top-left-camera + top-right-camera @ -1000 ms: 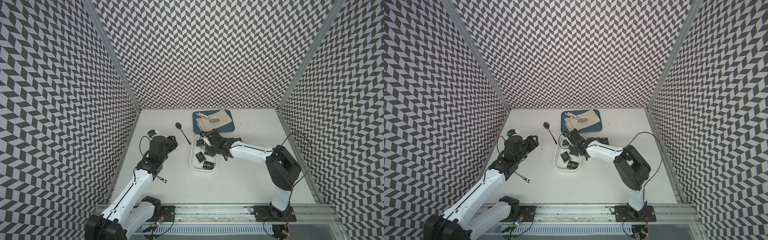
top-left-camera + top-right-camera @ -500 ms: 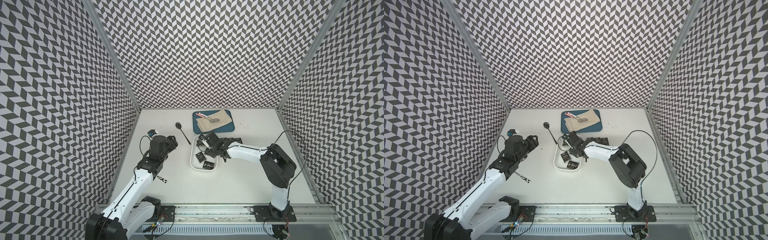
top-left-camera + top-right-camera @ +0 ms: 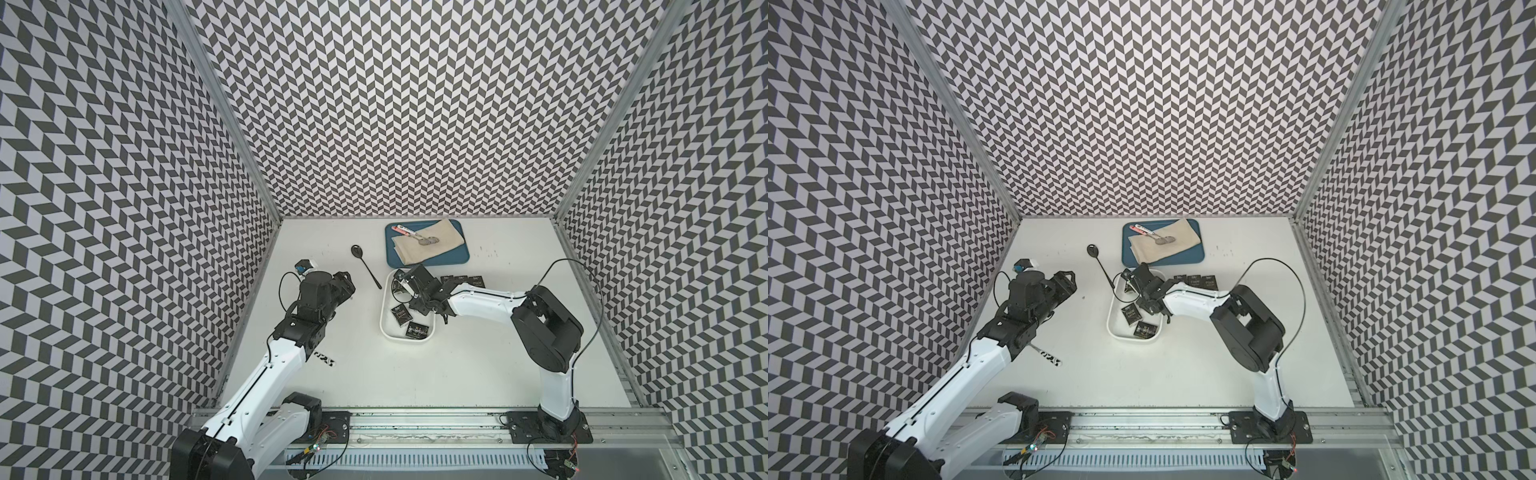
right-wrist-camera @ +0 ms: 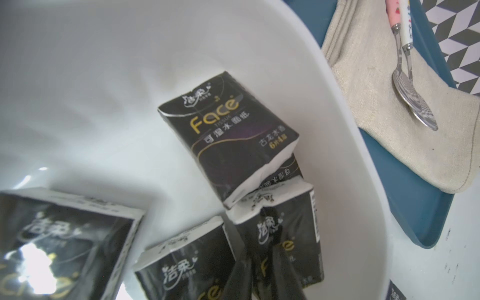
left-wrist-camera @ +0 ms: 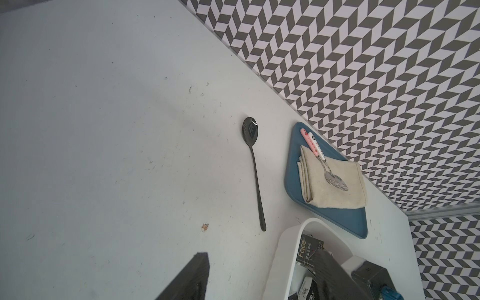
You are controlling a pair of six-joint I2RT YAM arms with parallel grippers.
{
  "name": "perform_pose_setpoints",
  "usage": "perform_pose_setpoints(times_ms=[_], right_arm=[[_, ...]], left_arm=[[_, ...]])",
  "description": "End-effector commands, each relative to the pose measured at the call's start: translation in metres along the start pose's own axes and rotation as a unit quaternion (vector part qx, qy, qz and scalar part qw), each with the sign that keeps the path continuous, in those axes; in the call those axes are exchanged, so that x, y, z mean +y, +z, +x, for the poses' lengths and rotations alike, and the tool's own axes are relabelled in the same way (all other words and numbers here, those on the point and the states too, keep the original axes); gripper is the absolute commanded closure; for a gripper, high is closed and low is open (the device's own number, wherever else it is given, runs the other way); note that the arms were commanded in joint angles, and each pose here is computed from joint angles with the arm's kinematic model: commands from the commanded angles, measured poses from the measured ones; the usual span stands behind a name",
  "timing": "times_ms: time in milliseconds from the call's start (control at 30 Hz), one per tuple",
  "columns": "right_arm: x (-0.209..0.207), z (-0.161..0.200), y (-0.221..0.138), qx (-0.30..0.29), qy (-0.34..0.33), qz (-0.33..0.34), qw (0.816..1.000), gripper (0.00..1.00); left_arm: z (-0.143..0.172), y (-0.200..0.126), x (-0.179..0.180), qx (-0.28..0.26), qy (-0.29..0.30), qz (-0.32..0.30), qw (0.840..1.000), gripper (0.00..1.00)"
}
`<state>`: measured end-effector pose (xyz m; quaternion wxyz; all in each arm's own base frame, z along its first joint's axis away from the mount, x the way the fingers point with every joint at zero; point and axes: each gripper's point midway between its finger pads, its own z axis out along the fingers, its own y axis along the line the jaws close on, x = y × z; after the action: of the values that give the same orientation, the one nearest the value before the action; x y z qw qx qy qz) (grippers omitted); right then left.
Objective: Take the pocket tissues out of the storage box
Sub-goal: Pick up the pocket tissues from the storage box, then place the pocket tissues at the center of the board.
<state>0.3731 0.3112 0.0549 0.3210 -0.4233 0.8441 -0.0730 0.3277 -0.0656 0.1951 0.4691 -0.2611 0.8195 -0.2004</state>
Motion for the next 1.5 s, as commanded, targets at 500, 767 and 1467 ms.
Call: perform_pose_setpoints(times_ms=[500,767,1467], right_arm=[[-0.051,-0.046,-0.081,-0.143,0.141,-0.062,0.978,0.90],[-0.146,0.018,-0.095,-0.116,0.287,0.013,0.951,0.90],[-0.188,0.173,-0.019,0.042,0.438,0.086,0.894,0.84]], left_arm=[[-0.014,-0.010,-0.008,-0.019,0.003,0.010,1.000,0.31],[-0.012,-0.011,-0.008,-0.018,0.001,0.015,1.000,0.31],[-0.012,-0.007,-0.016,-0.011,-0.008,0.030,0.999,0.31]])
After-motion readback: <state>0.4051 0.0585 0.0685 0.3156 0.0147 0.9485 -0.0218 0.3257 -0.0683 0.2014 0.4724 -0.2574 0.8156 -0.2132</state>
